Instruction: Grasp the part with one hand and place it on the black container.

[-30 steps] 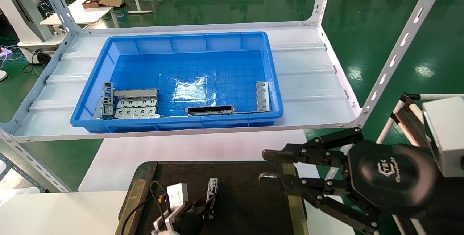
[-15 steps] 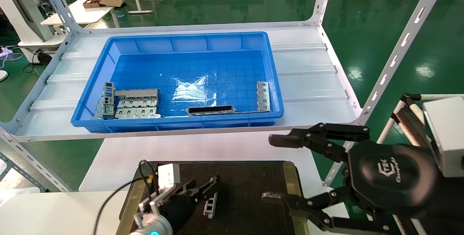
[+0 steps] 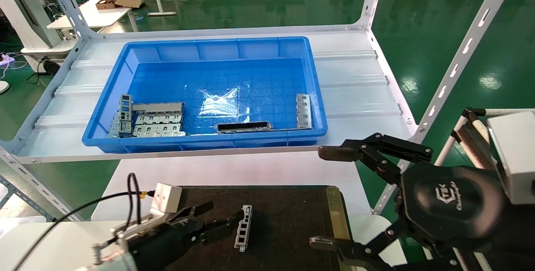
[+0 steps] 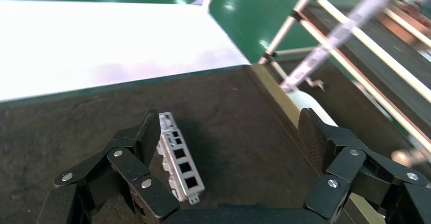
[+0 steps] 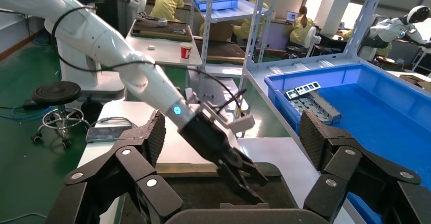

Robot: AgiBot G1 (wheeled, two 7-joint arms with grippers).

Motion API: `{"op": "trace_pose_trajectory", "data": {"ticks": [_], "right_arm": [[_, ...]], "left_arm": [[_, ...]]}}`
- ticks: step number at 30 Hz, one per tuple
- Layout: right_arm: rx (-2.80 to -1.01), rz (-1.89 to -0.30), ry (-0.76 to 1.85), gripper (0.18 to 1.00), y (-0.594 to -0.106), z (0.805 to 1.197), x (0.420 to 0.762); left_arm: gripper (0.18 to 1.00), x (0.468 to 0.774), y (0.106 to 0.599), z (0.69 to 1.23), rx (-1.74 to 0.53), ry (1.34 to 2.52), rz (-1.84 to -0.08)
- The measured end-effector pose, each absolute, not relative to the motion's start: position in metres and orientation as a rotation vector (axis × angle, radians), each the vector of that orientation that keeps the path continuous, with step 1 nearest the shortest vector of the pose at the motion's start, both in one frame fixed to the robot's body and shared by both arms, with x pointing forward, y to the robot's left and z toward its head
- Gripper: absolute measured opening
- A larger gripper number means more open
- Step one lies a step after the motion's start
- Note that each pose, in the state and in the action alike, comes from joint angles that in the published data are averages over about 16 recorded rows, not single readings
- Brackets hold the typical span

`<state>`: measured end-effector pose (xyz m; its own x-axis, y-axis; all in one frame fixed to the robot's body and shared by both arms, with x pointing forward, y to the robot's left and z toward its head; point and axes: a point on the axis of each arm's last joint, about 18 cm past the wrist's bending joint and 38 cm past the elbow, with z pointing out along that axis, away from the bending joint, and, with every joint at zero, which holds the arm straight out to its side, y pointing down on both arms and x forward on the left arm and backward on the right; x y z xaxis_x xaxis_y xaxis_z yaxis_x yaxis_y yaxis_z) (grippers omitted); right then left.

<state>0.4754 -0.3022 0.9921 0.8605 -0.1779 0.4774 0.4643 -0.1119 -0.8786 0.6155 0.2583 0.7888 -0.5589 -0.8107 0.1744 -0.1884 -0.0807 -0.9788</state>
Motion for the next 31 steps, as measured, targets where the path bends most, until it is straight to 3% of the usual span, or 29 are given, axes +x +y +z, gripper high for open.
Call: {"op": "trace_pose_trajectory", "data": {"ticks": [11,31], "right_arm": [[-1.595,-0.552,-0.23,0.987,-0.302,0.992,0.475],[-1.595,-0.552,-0.23,1.001,-0.302,0.992,0.475]], "left_arm": [[0.999,0.585,0.302,0.81,-0.83,1.861,-1.627],[1.001,0.57,0.34,0.829,-0.58,2.003,-1.514]]}}
